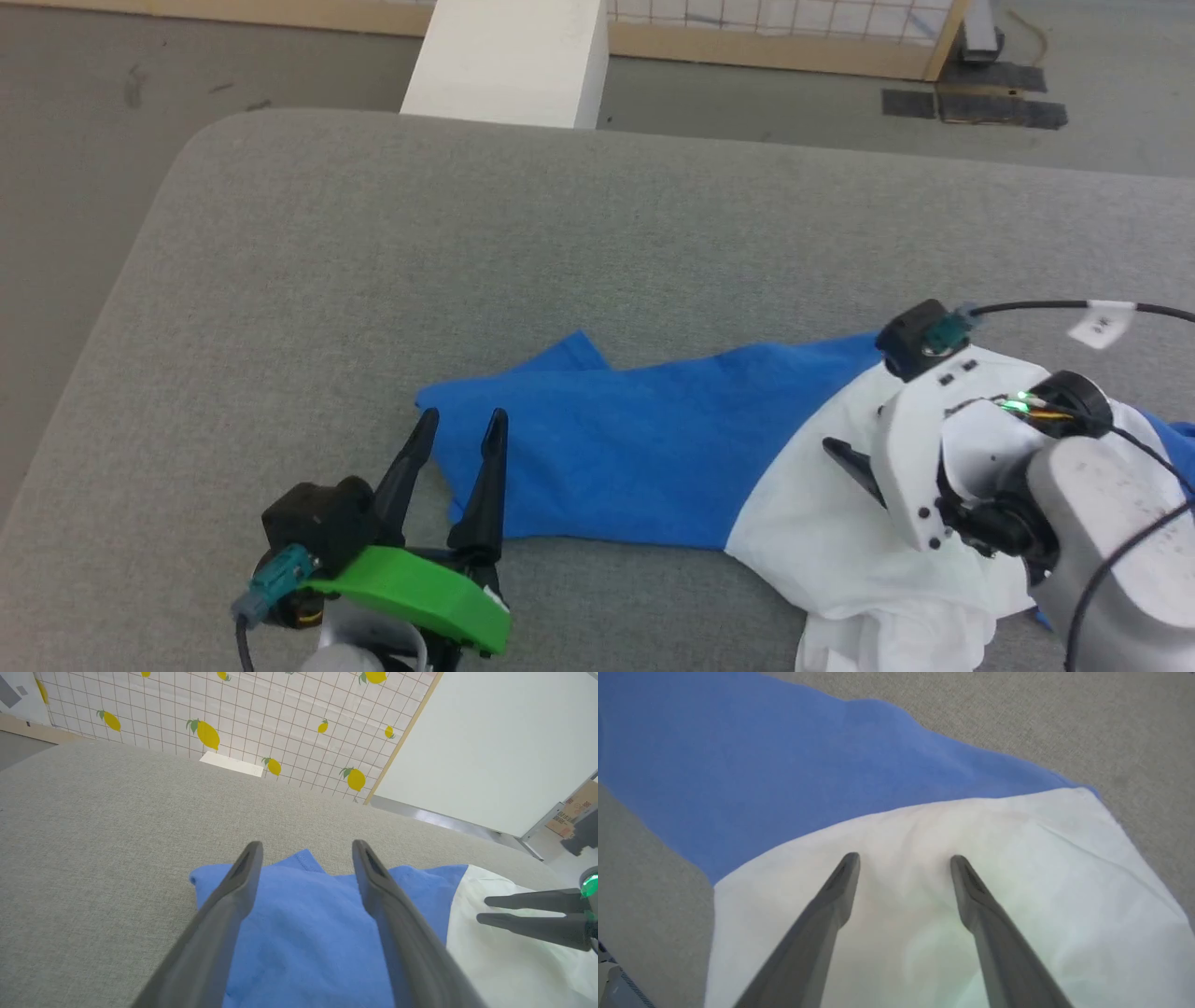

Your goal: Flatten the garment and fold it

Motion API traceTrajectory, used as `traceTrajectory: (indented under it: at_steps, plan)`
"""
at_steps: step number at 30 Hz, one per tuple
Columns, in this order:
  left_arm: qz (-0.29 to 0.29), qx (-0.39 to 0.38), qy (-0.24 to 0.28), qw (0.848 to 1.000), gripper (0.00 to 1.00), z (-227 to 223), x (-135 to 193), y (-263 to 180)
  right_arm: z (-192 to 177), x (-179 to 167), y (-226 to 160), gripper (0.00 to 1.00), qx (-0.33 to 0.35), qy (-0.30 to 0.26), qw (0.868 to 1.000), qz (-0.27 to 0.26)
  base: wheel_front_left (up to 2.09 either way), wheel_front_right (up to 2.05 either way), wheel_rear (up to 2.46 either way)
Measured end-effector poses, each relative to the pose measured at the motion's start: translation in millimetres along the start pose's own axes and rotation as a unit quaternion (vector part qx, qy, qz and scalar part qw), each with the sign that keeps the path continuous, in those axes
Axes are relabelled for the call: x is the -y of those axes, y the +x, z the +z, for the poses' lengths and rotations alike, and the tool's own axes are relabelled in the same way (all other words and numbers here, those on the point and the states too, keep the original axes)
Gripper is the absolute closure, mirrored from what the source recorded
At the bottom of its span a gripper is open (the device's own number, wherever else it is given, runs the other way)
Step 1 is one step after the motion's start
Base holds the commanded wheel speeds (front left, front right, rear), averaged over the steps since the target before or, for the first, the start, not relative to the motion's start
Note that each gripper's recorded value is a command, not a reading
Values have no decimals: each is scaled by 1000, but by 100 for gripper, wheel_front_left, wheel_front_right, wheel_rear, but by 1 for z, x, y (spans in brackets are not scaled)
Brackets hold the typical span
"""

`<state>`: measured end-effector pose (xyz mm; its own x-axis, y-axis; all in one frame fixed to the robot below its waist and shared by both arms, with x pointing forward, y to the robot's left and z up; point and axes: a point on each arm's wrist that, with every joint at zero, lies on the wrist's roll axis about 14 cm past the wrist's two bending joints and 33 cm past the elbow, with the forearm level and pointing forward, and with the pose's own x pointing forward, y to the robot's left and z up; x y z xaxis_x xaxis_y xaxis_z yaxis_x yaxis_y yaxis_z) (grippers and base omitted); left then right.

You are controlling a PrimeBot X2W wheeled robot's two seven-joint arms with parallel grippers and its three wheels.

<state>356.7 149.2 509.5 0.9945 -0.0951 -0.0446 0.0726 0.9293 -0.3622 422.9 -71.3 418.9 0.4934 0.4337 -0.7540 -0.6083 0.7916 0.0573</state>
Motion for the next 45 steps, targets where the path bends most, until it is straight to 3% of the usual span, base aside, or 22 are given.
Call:
traceTrajectory:
  at_steps: [4, 5, 6, 7, 15, 19, 22, 24, 27, 28, 29, 37, 45]
  plan:
    - [8, -7, 7, 1000, 0, -4, -5, 0, -16, -6, 27, 0, -51, -22, 998, 6, 0, 0, 0]
    - [10, -9, 7, 1000, 0, -5, -7, 0, -21, -7, 32, 26, -63, -25, 998, 8, 0, 0, 0]
    - [14, -12, 7, 1000, 0, -7, -8, 0, -23, -7, 36, 71, -72, -29, 997, 7, 0, 0, 0]
    - [17, -14, 6, 1000, 0, -8, -10, -1, -22, -5, 40, 100, -76, -35, 996, 6, 0, 0, 0]
    - [38, -11, 5, 999, 0, -10, -21, -6, 16, -13, 53, 100, -11, -74, 997, 12, 0, 0, 0]
    - [37, 4, 5, 999, 0, -3, -21, -6, 94, -72, 44, 100, 113, -111, 985, 65, 0, 0, 0]
    - [40, 6, 5, 999, 0, -2, -23, -6, 126, -126, 40, 100, 165, -122, 971, 123, 0, 0, 0]
    - [44, 5, 6, 999, 0, -3, -26, -6, 122, -155, 44, 100, 158, -125, 967, 157, 0, 0, 0]
    - [51, -1, 6, 999, 0, -7, -30, -8, 84, -175, 63, 100, 88, -129, 970, 185, 0, 0, 0]
    - [52, -2, 5, 999, 0, -8, -30, -9, 70, -175, 69, 85, 61, -130, 972, 186, 0, 0, 0]
    - [56, -5, 4, 998, 0, -11, -32, -11, 37, -172, 78, 0, 2, -125, 974, 189, 0, 0, 0]
    - [58, -5, -4, 998, 0, -11, -34, -8, 50, -165, 67, 0, 35, -76, 975, 205, 0, 0, 0]
    - [20, 2, -5, 1000, 0, -6, -15, 2, 100, -117, 21, 0, 129, -33, 975, 179, 0, 0, 0]
